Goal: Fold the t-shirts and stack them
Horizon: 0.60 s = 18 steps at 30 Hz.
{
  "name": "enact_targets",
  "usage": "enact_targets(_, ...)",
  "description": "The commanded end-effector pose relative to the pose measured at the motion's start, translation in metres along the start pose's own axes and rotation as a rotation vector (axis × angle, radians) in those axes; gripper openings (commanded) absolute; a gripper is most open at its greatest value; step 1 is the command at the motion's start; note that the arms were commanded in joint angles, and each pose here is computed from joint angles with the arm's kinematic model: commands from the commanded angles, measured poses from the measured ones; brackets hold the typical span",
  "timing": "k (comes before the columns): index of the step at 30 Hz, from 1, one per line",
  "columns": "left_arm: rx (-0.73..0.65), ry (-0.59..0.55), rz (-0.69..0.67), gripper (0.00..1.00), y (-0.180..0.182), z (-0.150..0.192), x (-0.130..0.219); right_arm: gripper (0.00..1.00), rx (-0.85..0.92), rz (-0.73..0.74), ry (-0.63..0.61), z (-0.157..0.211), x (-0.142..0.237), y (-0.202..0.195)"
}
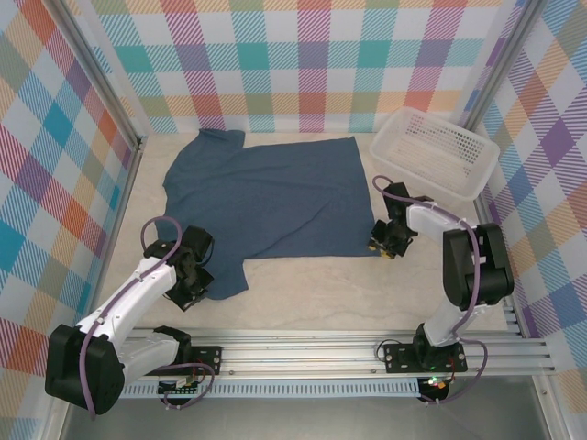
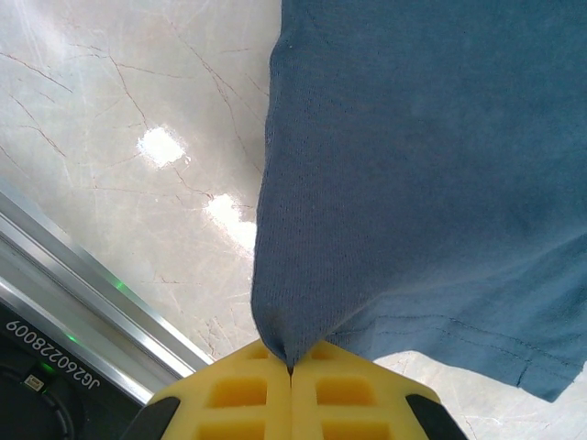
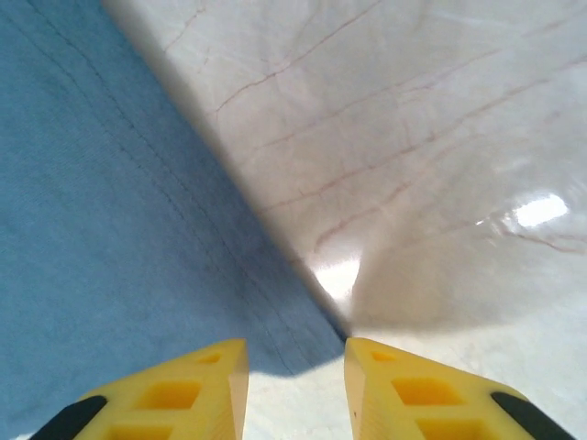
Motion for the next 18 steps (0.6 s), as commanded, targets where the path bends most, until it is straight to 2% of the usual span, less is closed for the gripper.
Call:
enact_targets(1,-0.002,-0.010,-0.005,0.00,0.001,0.000,0.007,0.36,0.013,0.005,-0.040,0.000,0.023,-0.005)
enact_targets(6,-0.002,-0.012,0.004,0.00,-0.001,0.000,0.007,0.38,0.003,0.010,-0.004,0.007,0.007,-0.010)
enact_targets(18,-0.007,-0.015,0.009,0.00,-0.004,-0.002,0.009,0.27,-0.028,0.028,0.056,0.004,-0.017,-0.003)
Point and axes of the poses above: each hand's point on the last joint's axis, 136 mm out from that joint toward the fingers, its own x axis back along the fingers, its own y axis along the line the jaws close on, z = x × y, the point moved 1 cm from there along x, back along the fingers, and after that the axes turned 9 degrees about -x, right-handed, at the moved point
